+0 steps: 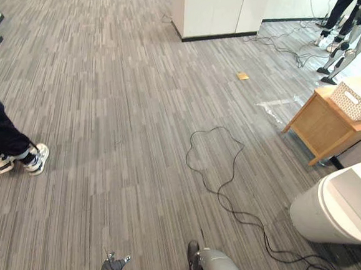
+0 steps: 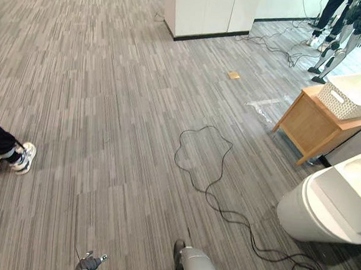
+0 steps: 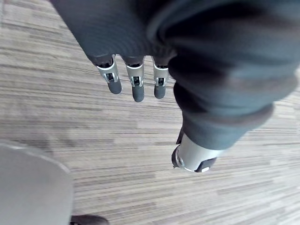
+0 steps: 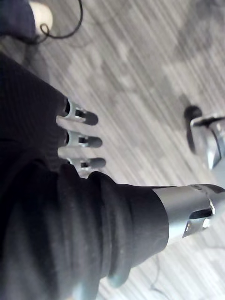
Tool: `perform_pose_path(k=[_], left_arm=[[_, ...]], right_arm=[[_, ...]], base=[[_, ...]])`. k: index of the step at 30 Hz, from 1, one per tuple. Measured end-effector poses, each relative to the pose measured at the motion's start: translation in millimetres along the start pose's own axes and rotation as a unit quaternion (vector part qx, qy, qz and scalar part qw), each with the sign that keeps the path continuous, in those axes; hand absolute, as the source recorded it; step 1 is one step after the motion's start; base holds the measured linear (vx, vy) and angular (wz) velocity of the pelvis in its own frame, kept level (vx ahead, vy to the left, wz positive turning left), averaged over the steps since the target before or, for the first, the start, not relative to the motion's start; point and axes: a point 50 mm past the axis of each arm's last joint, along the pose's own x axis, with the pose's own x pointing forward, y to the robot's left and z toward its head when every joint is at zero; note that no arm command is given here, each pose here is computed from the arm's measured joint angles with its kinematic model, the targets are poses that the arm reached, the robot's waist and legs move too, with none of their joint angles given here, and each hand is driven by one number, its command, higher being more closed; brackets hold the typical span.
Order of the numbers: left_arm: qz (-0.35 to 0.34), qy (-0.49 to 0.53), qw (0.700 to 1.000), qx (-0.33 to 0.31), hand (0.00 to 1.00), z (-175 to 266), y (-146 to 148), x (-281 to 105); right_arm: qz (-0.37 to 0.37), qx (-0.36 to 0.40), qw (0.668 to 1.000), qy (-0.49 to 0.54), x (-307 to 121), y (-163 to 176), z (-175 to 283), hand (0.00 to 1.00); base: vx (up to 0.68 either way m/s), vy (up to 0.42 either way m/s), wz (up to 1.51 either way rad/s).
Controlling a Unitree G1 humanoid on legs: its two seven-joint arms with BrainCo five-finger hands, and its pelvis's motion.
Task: Organize washtable
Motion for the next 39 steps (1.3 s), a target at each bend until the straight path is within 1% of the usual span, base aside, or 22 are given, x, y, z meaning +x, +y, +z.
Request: perform_pose_path(k=[2,5,9,11,13,18,21,25,28,31,34,38,39], left_arm=[[0.002,-0.025,1.0,0.006,0.0,11.5,2.5,1.4],[-0.002,-0.034,0.999,0.029,0.0,15.0,4.8,2.2],[-0.011,-0.032,0.998,0.05,0.0,9.0,3.1,0.0],[-0.02,-0.023,0.997,0.067,0.0,2.6,1.7,-1.4],[-0.013,0.012,0.996,0.086,0.0,-17.0,12.8,-4.1],[0.004,0.033,0.993,0.11,0.0,-22.4,32.3,-2.0],[-0.011,0.036,0.99,0.135,0.0,-23.9,26.7,-2.5],[-0.023,0.02,0.989,0.143,0.0,-13.2,19.4,1.0],[-0.025,0.009,0.992,0.12,0.0,-5.8,9.7,2.1],[-0.021,0.007,0.993,0.117,0.0,-3.9,12.7,3.1],[-0.009,0.019,0.997,0.078,0.0,-11.2,12.1,0.4],[0.019,0.036,0.999,-0.008,0.0,-20.8,12.3,-4.4],[0.022,0.034,0.999,-0.009,0.0,-20.1,14.3,-4.2]], right_arm=[[0.01,-0.013,1.0,-0.009,2.1,5.8,6.9,0.0],[0.013,-0.031,0.999,-0.026,6.9,8.8,22.4,0.0],[0.012,-0.037,0.999,-0.031,10.6,9.0,31.8,0.0],[0.005,-0.042,0.999,-0.03,11.6,3.3,33.1,0.0],[0.007,-0.041,0.999,-0.008,9.6,4.8,19.8,0.0],[0.014,0.003,0.999,0.034,3.3,12.7,-6.1,0.0],[0.007,0.013,1.0,0.024,2.7,7.3,-5.4,0.0],[0.003,0.022,1.0,0.019,1.0,7.1,-7.2,0.0],[0.002,0.022,1.0,0.013,1.8,6.8,-3.6,0.0],[0.007,0.023,0.999,0.026,0.1,11.7,-9.5,0.0],[0.002,0.023,0.999,0.05,-4.1,7.7,-23.2,0.0],[-0.009,0.004,1.0,0.024,-1.6,-4.6,-10.9,0.0],[-0.006,-0.003,1.0,0.02,-1.1,-4.8,-9.0,0.0]], base=[[0.4,-0.048,-0.37],[0.39,0.063,-0.29],[0.5,0.173,-0.15],[0.53,0.253,-0.31],[0.82,0.398,-0.31],[0.63,0.266,0.14],[0.55,0.209,-0.04],[0.45,0.101,0.17],[0.46,-0.006,0.09],[0.49,-0.052,0.33],[0.67,-0.167,0.57],[0.66,-0.136,0.03],[0.75,-0.124,-0.3]])
